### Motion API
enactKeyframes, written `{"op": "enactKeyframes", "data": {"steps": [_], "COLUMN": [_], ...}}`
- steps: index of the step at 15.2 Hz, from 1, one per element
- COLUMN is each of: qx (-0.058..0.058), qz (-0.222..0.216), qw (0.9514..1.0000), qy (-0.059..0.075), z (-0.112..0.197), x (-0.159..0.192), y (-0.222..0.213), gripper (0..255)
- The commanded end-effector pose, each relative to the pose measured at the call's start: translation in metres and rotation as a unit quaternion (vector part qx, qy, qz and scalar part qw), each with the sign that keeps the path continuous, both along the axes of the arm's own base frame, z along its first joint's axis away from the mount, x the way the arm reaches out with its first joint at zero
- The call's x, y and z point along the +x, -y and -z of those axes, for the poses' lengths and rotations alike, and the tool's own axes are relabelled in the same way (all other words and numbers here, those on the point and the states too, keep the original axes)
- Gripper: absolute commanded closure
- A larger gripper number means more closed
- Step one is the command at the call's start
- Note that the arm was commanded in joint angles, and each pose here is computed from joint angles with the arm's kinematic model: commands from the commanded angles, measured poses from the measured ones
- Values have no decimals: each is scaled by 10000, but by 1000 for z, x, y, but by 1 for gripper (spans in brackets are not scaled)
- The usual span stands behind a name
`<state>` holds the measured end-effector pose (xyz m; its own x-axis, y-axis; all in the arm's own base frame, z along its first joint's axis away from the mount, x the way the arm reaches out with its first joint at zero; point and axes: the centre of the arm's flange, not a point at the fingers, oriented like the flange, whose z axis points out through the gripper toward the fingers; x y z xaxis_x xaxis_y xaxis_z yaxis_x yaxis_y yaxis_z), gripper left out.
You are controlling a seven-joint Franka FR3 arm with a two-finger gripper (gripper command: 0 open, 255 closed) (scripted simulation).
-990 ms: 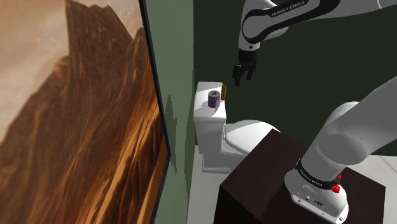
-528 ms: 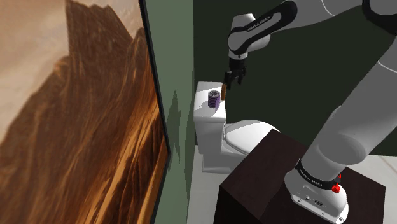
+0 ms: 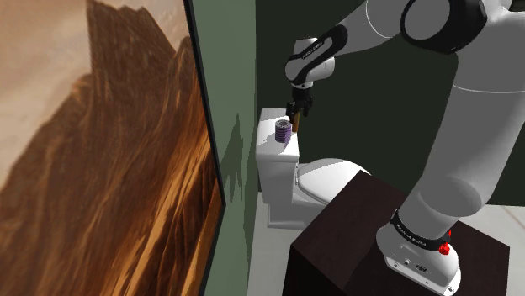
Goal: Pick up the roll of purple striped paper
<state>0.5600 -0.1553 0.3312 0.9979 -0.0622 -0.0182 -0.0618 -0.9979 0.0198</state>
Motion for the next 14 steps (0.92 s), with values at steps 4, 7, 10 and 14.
{"op": "enactKeyframes", "data": {"steps": [4, 7, 10, 14], "qx": [-8, -10, -13, -13], "qz": [-4, -6, -7, -7], "qw": [10000, 10000, 10000, 10000], "qy": [21, 30, 39, 39], "z": [43, 68, 89, 110], "x": [47, 74, 97, 97], "y": [25, 38, 49, 49], "gripper": [0, 0, 0, 0]}}
